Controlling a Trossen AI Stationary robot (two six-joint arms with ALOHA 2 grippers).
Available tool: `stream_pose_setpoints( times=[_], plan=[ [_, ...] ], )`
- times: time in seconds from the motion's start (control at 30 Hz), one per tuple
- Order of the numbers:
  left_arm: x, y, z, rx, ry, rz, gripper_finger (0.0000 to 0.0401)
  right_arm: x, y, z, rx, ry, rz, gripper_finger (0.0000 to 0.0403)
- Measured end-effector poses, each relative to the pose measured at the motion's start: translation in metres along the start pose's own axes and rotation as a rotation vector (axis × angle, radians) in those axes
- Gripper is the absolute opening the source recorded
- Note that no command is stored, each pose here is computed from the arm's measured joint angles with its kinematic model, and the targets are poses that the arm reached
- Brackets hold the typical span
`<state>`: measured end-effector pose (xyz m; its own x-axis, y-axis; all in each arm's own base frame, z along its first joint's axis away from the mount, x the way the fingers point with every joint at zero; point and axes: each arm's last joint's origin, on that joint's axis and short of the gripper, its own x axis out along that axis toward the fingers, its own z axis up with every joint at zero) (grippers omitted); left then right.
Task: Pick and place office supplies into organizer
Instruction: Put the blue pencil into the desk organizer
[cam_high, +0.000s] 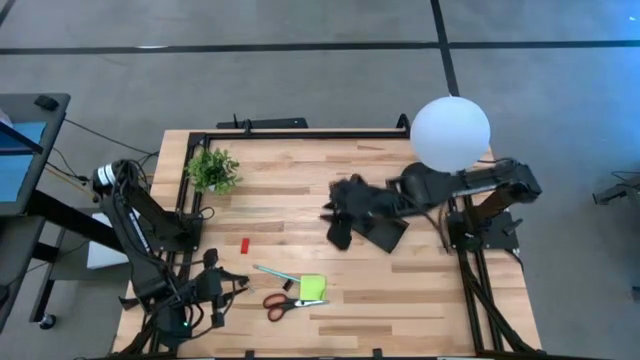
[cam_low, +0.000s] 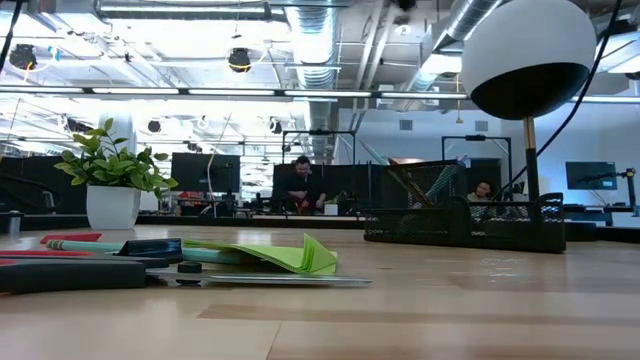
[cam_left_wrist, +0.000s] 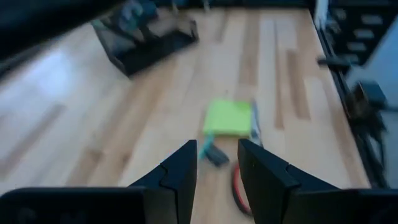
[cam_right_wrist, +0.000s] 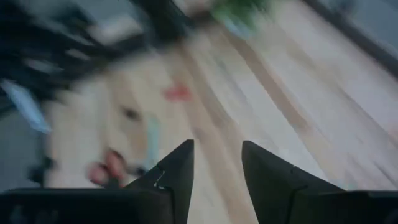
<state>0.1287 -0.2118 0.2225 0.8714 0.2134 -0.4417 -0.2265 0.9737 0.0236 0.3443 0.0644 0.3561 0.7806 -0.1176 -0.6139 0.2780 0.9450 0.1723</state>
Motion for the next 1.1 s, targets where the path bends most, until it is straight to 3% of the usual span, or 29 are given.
stream_pose_setpoints(
  times=[0.13, 0.23, 0.37, 0.57, 0.77, 1.1],
  plan=[
    [0.002, -0.003, -0.004, 0.013, -0.02, 0.018, 0.0114, -0.005, 0.041, -0.005, -0.05, -0.134, 0.085, 0.0123],
    [0.003, -0.006, -0.011, 0.004, 0.016, 0.007, 0.0114, 0.002, 0.064, -0.025, -0.08, -0.084, 0.111, 0.0123],
    [-0.004, -0.01, -0.018, 0.037, 0.01, -0.008, 0.0114, 0.027, 0.095, -0.062, -0.112, -0.043, 0.01, 0.0122],
    [-0.014, -0.004, -0.024, 0.047, -0.08, 0.027, 0.0114, 0.086, 0.131, -0.121, -0.116, 0.001, -0.053, 0.0122],
    [-0.013, 0.013, -0.026, 0.008, -0.066, 0.108, 0.0114, 0.134, 0.13, -0.147, -0.098, 0.016, -0.082, 0.0123],
    [0.01, 0.024, -0.048, -0.084, -0.063, 0.142, 0.0114, 0.155, 0.106, -0.132, -0.079, 0.108, -0.007, 0.0123]
  ],
)
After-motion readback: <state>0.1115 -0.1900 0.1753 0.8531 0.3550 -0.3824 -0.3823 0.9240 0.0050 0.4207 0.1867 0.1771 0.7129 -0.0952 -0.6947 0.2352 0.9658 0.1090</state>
